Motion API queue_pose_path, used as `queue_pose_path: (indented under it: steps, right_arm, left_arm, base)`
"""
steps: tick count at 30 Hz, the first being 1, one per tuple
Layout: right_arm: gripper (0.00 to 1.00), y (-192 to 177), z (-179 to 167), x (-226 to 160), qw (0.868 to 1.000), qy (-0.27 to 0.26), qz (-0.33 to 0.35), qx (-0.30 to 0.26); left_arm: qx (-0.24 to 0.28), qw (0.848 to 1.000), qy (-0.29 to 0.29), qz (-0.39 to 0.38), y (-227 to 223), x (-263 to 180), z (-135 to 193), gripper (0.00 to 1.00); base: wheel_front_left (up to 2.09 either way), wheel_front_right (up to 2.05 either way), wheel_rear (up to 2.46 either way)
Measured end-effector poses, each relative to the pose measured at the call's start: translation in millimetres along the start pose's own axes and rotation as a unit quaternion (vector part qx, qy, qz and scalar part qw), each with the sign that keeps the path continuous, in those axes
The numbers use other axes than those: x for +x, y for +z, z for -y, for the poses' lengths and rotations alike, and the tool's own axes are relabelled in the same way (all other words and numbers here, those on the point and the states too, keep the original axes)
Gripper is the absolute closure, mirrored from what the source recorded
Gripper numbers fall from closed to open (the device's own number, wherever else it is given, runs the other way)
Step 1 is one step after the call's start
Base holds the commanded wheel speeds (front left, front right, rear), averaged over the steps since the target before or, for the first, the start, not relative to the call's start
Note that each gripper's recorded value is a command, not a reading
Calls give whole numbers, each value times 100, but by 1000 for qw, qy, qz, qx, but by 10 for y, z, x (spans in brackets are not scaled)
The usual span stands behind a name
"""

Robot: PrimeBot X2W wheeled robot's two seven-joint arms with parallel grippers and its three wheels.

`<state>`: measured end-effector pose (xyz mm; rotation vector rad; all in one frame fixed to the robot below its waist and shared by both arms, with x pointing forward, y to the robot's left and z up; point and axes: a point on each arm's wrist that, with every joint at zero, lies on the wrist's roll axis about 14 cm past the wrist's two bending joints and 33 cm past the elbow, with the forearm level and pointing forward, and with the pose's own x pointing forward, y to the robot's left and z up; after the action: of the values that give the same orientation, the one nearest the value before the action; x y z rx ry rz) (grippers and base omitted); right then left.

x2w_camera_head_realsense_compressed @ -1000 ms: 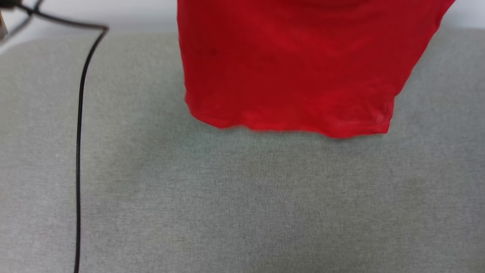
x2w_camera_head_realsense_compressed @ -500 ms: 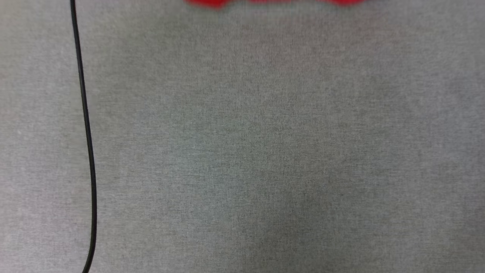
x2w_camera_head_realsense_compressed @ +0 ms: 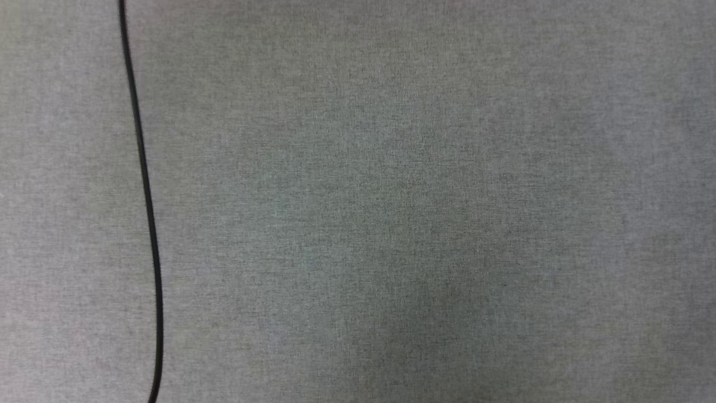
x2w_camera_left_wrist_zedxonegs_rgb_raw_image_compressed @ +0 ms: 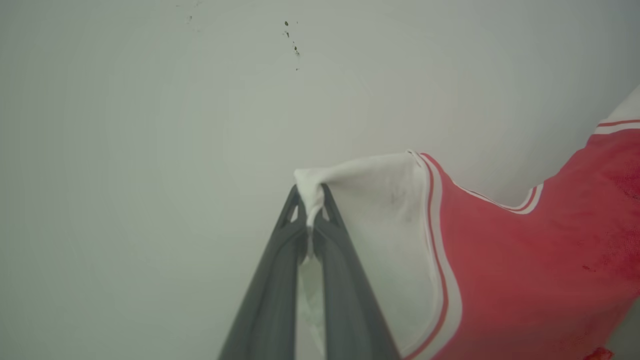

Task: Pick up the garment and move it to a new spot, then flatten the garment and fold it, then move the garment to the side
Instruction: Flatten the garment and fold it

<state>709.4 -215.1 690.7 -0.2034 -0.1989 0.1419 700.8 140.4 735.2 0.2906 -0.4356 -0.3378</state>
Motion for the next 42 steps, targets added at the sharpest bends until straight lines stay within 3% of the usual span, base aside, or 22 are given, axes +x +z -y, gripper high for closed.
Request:
queue_pose_path:
  steps: [9,19,31,42]
  right_arm:
    - [100,-428,-312,-373,998,29,-24,57]
    - [100,-988,-722,-1258,986,83,-106,97]
    - [100,-1626,-920,-2582,961,99,-217,142]
    - [100,-2000,-718,-3698,939,43,-290,180]
  left_arm:
    - [-44,998,-10,-47,-379,-490,198,100]
    - [-99,988,5,-120,-788,-1533,488,100]
    - [-179,952,42,-246,-1229,-2987,849,100]
    - [-192,917,78,-340,-1412,-4070,1036,100]
  base:
    - [0,0,0]
    - [0,0,0]
    - [0,0,0]
    - [0,0,0]
